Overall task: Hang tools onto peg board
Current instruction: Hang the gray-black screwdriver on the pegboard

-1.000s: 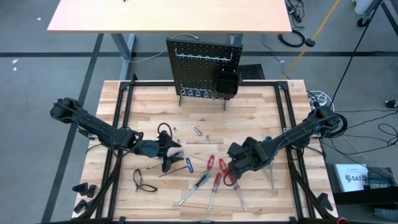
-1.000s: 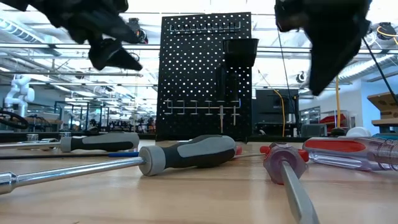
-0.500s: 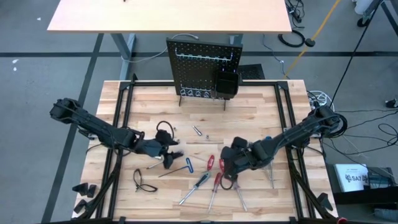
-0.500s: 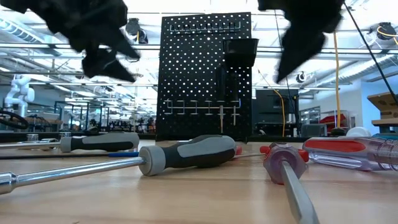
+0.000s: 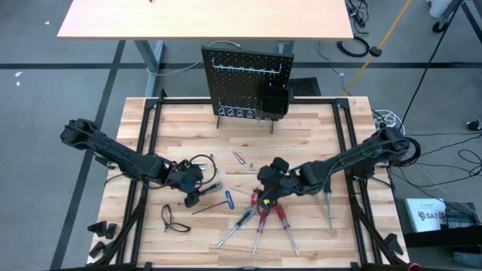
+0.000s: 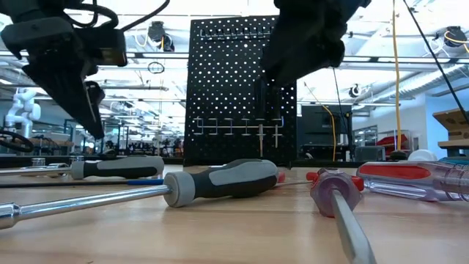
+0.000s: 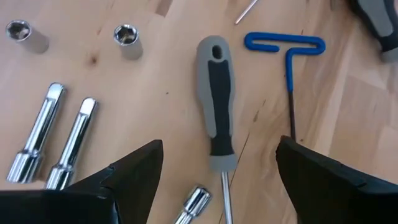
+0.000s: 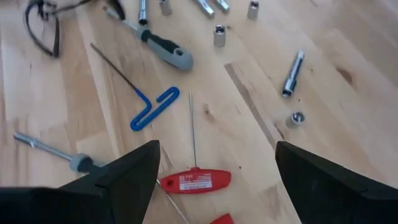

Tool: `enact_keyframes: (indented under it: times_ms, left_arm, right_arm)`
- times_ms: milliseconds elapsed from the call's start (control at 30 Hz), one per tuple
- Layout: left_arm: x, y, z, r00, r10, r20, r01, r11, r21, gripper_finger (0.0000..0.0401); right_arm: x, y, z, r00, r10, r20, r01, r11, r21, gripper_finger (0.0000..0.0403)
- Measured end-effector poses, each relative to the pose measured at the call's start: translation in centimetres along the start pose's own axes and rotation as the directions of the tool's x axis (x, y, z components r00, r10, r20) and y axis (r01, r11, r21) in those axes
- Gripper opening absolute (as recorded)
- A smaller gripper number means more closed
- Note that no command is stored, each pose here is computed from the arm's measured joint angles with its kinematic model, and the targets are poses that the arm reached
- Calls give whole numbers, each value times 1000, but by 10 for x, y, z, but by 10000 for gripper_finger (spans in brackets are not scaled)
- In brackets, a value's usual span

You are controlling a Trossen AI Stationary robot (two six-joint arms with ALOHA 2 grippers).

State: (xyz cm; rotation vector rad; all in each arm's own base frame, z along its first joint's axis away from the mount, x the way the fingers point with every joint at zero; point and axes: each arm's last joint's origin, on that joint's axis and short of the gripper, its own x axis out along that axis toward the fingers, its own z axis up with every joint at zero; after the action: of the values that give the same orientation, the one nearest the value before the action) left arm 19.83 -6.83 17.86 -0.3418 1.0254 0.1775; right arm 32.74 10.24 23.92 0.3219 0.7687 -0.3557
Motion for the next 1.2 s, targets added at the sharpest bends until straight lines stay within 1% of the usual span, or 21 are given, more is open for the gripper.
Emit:
enact_keyframes:
  times_ms: [133,300,367,433,567,700,833,933,1000,1200]
  left_arm:
    - [0,-1,1,1000,-10,11,9,999,31,310]
    - [1,-3,3,998,-40,45,35,993,111,310]
    - [4,-3,1,996,-66,53,57,987,152,310]
    - [7,-2,0,995,-81,57,71,983,167,310]
    - [14,-1,-3,997,-64,31,57,983,173,310]
    - [22,-5,-1,995,-100,26,94,981,172,310]
    - [37,-5,-5,998,-66,-24,69,982,176,310]
    - [45,-4,-8,998,-39,-57,47,987,154,310]
    - [48,-4,-10,997,-29,-69,39,990,134,310]
    - [53,-4,-11,996,-14,-83,26,990,136,307]
  right_arm:
    - [0,-3,-4,999,-33,-41,37,993,110,310]
    - [-3,-8,-15,987,-101,-125,123,976,182,310]
    - [-5,-9,-20,980,-126,-155,154,971,184,310]
    - [-7,-9,-23,975,-141,-173,174,966,190,310]
    - [-8,-7,-26,974,-140,-178,175,964,198,310]
    - [-9,-7,-26,974,-142,-175,176,964,198,310]
    - [-9,-7,-26,974,-143,-174,176,966,189,310]
    - [-9,-7,-26,974,-142,-176,175,967,185,310]
    - [-9,-6,-27,974,-140,-176,172,968,183,310]
    - [-9,-5,-28,974,-138,-177,170,969,179,310]
